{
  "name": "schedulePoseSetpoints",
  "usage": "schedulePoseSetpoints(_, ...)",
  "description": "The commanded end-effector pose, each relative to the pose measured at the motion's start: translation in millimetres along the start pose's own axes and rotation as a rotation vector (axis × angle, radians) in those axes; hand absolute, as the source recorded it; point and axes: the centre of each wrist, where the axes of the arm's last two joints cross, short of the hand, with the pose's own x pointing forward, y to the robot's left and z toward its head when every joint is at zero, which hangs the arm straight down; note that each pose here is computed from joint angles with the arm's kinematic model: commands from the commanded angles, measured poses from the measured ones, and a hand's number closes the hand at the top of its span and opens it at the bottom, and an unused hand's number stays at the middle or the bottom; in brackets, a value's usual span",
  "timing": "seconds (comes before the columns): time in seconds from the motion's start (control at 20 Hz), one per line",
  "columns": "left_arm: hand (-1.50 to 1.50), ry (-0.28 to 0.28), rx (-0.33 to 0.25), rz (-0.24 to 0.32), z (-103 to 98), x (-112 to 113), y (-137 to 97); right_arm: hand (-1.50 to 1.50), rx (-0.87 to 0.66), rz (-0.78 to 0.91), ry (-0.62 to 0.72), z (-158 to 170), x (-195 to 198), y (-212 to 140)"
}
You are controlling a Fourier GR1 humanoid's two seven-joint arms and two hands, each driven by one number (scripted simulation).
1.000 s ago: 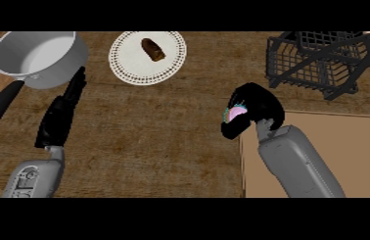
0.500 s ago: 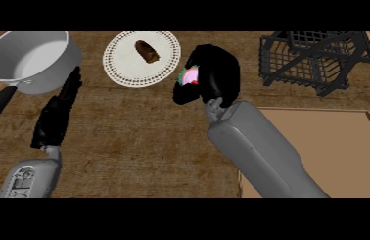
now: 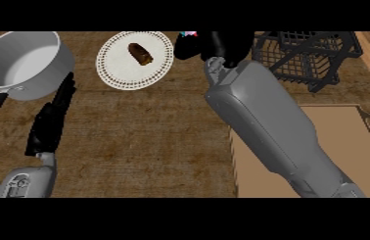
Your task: Pick the cupcake from the tray and place it in the tiered basket
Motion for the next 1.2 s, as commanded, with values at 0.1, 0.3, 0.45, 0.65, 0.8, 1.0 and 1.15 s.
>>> schedulePoseSetpoints(0.1,0.00,-0.013,0.013,-0.010,-1.2,12.2,9.5,1.50,0.006,0.077,0.065,-32.9,20.7,-23.8)
schedulePoseSetpoints(0.3,0.00,-0.031,0.016,-0.008,11.5,2.7,15.5,1.50,0.022,-0.028,0.063,-61.2,-9.7,-49.1)
schedulePoseSetpoints(0.45,0.00,0.004,0.001,0.012,3.9,2.2,-13.4,1.50,0.021,0.098,0.029,-77.1,-11.7,-52.8)
schedulePoseSetpoints(0.65,0.00,-0.015,0.001,0.004,-4.7,6.5,-4.2,1.50,0.000,0.201,0.025,-88.1,-58.6,-39.9)
schedulePoseSetpoints(0.8,0.00,-0.015,0.004,-0.014,2.4,3.9,-9.5,1.50,-0.056,0.341,0.055,-118.4,-88.5,-51.0)
schedulePoseSetpoints(1.0,0.00,-0.020,-0.020,0.000,-5.8,-1.4,-1.6,1.50,-0.102,0.529,0.089,-126.4,-108.1,-30.3)
schedulePoseSetpoints(1.15,0.00,-0.009,0.007,0.002,-6.2,-9.7,15.4,1.50,-0.096,0.512,0.102,-144.3,-120.7,-74.6)
